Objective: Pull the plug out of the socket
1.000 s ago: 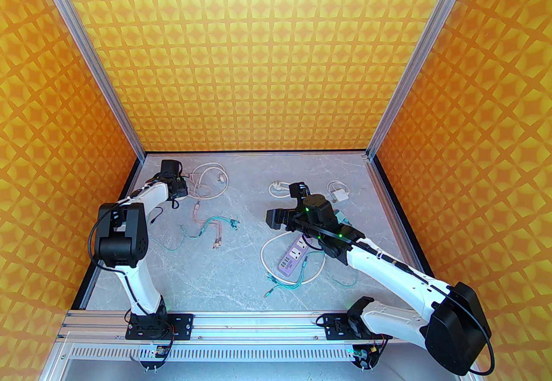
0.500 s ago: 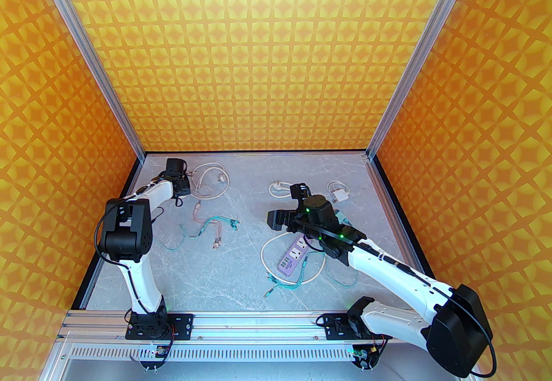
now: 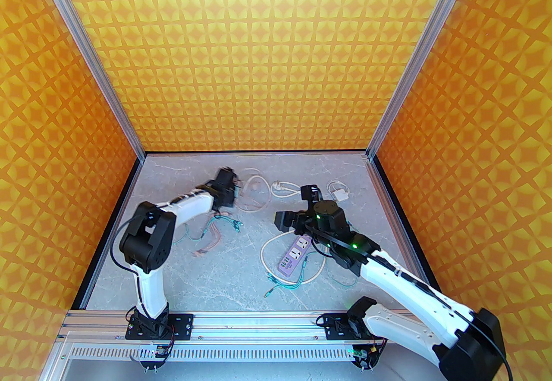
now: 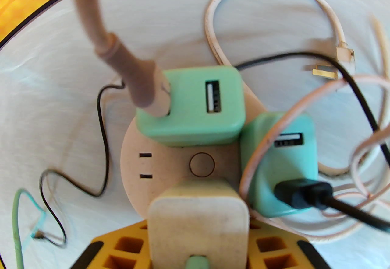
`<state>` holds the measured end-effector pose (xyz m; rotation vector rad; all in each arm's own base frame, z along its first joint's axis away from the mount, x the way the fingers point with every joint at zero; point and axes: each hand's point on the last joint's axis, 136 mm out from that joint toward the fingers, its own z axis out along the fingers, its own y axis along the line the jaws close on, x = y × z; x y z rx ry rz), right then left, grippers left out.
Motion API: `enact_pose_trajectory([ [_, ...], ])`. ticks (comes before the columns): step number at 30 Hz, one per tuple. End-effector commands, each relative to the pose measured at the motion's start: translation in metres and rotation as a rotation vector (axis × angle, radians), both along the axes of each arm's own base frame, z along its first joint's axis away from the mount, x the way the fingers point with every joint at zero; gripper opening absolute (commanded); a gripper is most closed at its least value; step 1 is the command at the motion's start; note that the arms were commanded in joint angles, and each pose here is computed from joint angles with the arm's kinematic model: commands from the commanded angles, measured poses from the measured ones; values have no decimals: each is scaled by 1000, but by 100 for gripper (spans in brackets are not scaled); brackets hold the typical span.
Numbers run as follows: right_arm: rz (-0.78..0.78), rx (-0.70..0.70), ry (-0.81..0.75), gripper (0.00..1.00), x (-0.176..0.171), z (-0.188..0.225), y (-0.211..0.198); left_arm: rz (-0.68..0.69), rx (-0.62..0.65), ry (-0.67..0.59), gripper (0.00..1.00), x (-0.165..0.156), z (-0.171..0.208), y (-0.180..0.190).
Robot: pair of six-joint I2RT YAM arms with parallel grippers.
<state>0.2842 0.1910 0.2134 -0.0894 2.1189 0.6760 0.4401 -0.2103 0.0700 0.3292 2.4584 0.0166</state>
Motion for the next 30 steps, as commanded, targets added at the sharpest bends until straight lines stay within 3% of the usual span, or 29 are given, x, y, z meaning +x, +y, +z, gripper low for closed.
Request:
enact_pose_trajectory([
  [1,-59,-76,-13,98,-3,-11,-18,-95,-59,-32,37,-27,23,-46],
  [6,-7,-55,-25,97,-2,-12,-7,-173,-87,-33,38,-54,30,-81],
  [10,80,9,38,80,1,-23,19,-222,-96,-29,38,-68,32,-85],
  [12,112,37,74,73,4,-29,31,-237,-101,-17,39,-76,30,-82],
  [15,115,53,116,73,11,-41,40,-245,-103,-8,48,-86,28,-75],
  [18,115,53,139,76,18,-50,47,-242,-117,-24,67,-90,34,-70],
  [21,129,54,158,76,23,-54,54,-219,-149,-51,69,-89,46,-64],
  [27,184,84,197,58,32,-60,75,-137,-236,-114,70,-90,73,-40],
  [30,171,53,220,58,41,-70,78,-99,-278,-134,69,-93,79,-28],
])
